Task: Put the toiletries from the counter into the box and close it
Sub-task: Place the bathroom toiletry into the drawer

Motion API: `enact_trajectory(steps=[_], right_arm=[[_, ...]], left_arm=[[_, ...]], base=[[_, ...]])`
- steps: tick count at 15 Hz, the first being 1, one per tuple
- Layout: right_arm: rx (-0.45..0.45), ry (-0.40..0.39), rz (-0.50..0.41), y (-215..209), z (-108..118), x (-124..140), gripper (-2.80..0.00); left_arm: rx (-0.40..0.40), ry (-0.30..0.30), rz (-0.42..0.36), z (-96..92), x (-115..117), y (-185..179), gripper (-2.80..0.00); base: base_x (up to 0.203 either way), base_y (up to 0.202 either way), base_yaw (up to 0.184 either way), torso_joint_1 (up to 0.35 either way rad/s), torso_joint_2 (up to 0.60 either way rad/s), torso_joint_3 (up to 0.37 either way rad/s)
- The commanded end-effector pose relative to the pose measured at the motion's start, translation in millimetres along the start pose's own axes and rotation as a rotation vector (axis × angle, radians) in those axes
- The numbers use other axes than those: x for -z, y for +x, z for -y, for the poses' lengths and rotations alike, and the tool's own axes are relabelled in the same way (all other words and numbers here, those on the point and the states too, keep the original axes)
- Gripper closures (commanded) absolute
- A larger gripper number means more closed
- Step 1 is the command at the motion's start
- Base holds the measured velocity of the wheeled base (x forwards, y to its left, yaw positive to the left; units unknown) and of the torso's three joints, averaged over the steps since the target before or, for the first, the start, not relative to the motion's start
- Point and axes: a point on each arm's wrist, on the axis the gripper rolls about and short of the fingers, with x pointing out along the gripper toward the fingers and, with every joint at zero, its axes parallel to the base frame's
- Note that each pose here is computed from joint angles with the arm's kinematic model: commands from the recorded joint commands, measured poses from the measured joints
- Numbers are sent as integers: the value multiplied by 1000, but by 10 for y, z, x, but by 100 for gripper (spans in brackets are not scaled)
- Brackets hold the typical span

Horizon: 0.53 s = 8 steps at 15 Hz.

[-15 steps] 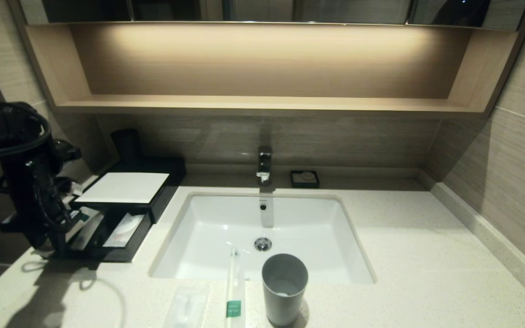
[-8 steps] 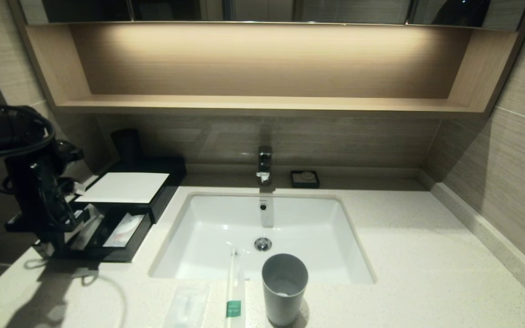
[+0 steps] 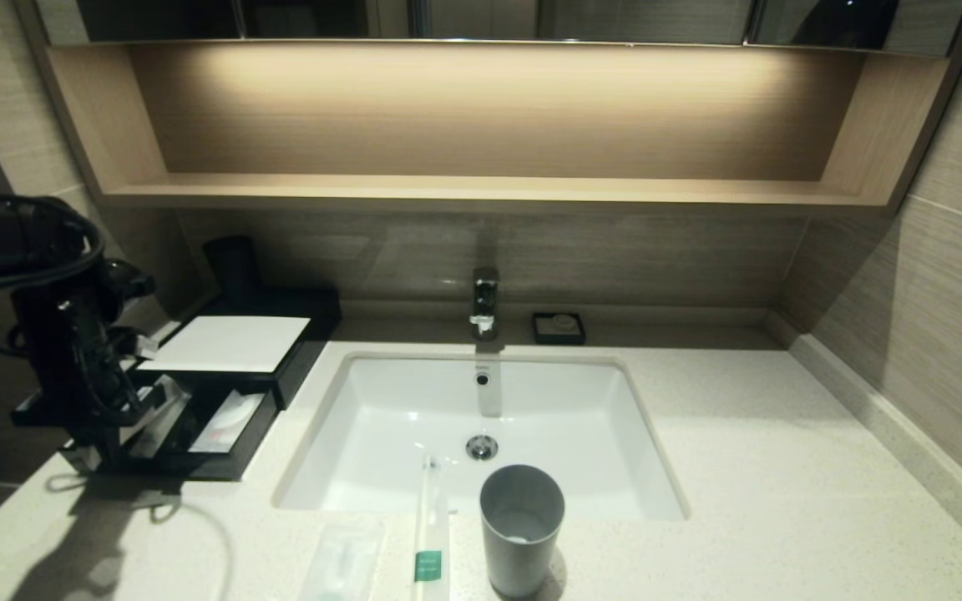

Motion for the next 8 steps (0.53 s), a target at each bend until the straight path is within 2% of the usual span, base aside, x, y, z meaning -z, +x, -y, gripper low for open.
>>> enact_trajectory(steps=[1,5,8], right_arm=[[0,0,-1,1,0,4,0],[0,0,-1,1,0,4,0],[0,0,-1,1,0,4,0]], left_arm=[[0,-8,-13,1,-5,22,0],[3,-15,-34,-3,-50,110,0],[0,-44,-23,-1,-96,155,0]], base=[[0,0,0,0,0,0],[0,0,0,0,0,0],[0,0,0,0,0,0]])
